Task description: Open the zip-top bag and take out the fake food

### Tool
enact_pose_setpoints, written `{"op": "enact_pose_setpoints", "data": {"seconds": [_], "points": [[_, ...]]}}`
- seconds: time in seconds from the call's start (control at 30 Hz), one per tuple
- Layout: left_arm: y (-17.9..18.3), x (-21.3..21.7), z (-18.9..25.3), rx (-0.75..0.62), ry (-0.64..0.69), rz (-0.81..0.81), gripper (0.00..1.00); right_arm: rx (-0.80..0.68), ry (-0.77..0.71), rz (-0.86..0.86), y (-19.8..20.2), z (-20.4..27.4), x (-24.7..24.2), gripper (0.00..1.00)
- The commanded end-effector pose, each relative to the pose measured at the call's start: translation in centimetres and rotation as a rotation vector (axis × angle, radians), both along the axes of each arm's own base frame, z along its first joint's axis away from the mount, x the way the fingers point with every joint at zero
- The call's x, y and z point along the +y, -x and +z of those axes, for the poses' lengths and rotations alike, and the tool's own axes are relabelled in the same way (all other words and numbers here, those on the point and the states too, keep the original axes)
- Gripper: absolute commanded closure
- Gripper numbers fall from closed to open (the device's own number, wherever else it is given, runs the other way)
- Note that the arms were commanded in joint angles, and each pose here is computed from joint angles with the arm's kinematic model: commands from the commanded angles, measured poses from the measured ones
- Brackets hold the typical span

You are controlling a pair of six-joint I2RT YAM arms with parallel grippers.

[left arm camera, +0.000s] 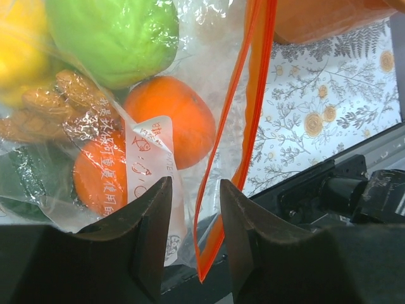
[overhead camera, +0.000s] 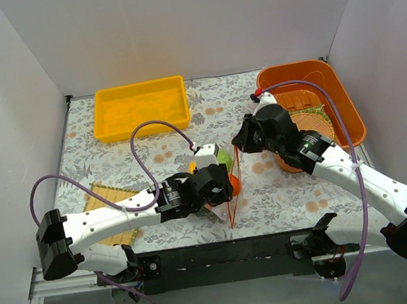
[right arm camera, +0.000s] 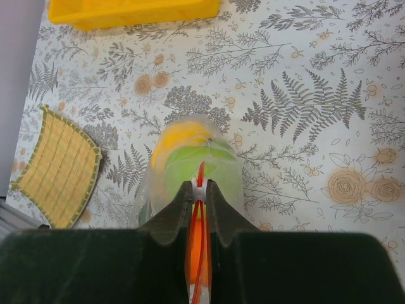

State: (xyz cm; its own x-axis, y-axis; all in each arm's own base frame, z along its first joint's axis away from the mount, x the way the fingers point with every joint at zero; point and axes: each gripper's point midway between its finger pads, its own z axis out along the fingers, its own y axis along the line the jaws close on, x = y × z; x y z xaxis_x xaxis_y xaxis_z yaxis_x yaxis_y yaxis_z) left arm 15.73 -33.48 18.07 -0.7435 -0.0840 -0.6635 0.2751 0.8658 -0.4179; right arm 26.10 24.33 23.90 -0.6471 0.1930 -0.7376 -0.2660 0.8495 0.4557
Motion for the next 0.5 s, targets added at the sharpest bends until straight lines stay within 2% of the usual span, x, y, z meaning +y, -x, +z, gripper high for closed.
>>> {"op": "enact_pose_setpoints", "data": {"seconds": [0.0, 0.1, 0.2, 0.23, 0.3, 0.37, 0.47], "points": [[-1.0, -0.5, 0.0, -0.033, -0.027, 0.012, 0.65, -0.081, -0.057, -0.005, -0.4, 3.6, 0.3, 0.99], [-1.5, -0.7, 0.0, -0.055, -0.041, 0.019, 0.65, -0.080, -0.055, -0.008, -0.4, 3.6, 0.2, 0.99], [-1.9, -1.3, -0.1, -0.065, -0.060, 0.013, 0.71, -0.083, -0.054, -0.010, -0.4, 3.8, 0.2, 0.99], [-1.9, -1.5, -0.1, -0.066, -0.062, 0.010, 0.81, -0.085, -0.052, -0.011, -0.4, 3.8, 0.2, 0.99], [-2.1, -1.7, 0.1, -0.074, -0.062, 0.014, 0.93, -0.088, -0.045, -0.013, -0.5, 3.9, 0.1, 0.99], [-2.0, -1.7, 0.4, -0.072, -0.052, 0.017, 1.00, -0.100, -0.037, -0.024, -0.7, 4.0, -0.2, 0.99], [-1.6, -1.4, 0.8, -0.056, -0.023, 0.015, 1.00, -0.130, 0.004, -0.058, -1.3, 4.8, -1.1, 0.99]]}}
